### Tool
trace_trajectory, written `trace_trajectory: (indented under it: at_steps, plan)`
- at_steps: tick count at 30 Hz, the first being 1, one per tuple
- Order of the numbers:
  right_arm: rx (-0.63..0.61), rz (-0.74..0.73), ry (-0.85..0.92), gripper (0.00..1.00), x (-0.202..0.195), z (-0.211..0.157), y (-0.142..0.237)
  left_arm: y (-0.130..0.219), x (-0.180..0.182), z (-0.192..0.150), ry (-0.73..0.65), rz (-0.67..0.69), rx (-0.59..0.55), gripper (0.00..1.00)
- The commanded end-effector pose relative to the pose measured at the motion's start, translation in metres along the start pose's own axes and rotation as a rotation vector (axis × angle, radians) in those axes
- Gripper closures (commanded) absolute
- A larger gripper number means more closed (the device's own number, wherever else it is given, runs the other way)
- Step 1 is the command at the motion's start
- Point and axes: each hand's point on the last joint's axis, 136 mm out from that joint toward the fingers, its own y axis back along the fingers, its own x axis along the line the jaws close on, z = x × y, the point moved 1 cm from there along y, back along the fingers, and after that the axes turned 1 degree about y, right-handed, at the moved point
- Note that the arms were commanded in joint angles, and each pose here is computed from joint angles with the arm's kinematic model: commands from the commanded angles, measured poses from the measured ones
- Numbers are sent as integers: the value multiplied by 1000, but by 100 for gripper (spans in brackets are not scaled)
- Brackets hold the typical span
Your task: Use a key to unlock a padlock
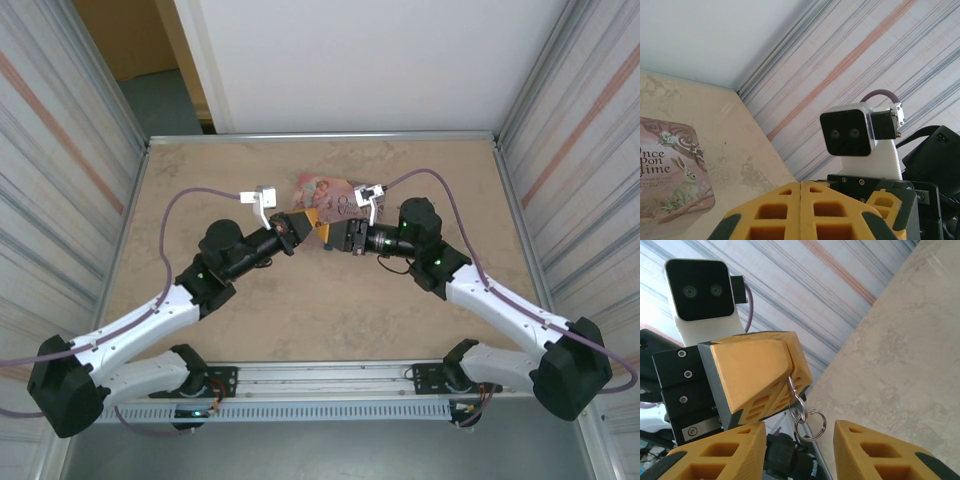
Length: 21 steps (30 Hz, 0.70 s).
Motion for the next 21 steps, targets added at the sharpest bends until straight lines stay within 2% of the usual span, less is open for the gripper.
trace_trajectory:
  at_steps: [1,8,21]
  plan:
    - [-41,39,28,63,17,16,-1,0,-17,17,-27,-56,-44,100]
    - [-41,37,23,73,16,17,-3,-1,-16,16,-16,-63,-40,100]
    - [-59,40,29,79,18,19,-2,-4,-15,11,3,-73,-25,100]
